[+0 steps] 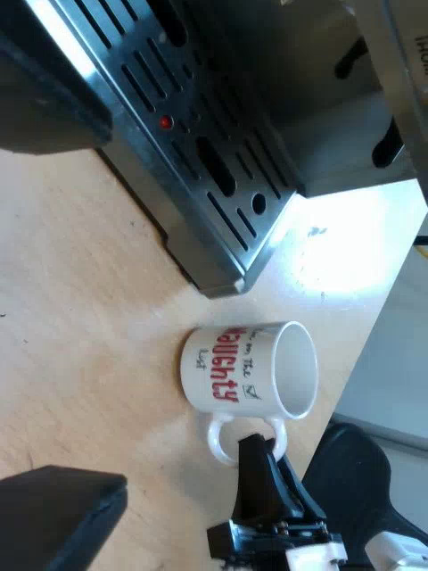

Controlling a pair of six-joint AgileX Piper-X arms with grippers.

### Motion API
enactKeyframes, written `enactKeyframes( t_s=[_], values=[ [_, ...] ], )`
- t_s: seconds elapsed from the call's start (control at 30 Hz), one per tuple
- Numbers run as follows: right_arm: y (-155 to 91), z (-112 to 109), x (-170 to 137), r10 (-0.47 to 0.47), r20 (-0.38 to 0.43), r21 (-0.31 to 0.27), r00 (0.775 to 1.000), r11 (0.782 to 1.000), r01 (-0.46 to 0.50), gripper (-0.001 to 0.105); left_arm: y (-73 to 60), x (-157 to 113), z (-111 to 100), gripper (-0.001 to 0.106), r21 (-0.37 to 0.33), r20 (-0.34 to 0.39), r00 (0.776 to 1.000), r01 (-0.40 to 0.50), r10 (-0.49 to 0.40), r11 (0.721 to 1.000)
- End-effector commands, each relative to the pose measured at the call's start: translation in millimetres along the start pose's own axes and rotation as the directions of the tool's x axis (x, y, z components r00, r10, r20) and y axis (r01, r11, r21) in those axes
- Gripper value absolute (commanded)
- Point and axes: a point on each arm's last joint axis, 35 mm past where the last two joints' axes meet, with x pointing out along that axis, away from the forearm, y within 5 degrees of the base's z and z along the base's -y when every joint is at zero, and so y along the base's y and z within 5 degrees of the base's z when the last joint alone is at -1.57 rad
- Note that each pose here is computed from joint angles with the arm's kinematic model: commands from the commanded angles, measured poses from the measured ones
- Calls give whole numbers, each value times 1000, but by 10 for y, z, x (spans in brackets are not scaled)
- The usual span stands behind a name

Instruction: Place mug into machine

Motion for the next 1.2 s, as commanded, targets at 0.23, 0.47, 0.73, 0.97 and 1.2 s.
enactKeyframes(
  t_s=[0.23,0.47,0.73,0.97,1.2],
  values=[
    [22,-58,12,17,-46,5,999,1000,-17,60,-30,-20,13,73,-10,0,999,42,-42,999],
    [34,-59,-102,24,-48,72,999,997,-21,59,-27,-20,1,73,-14,-10,999,40,-40,999],
    [65,-115,-225,30,-63,27,998,999,-29,59,-27,-20,-2,73,-14,-13,999,40,-40,999],
    [96,-214,-148,-8,38,15,999,1000,7,59,-27,-20,-2,73,-14,-13,999,40,-40,999],
    [86,-187,-86,-15,95,11,995,1000,14,59,-20,-1,-6,73,-17,-21,999,38,-38,999]
  ],
)
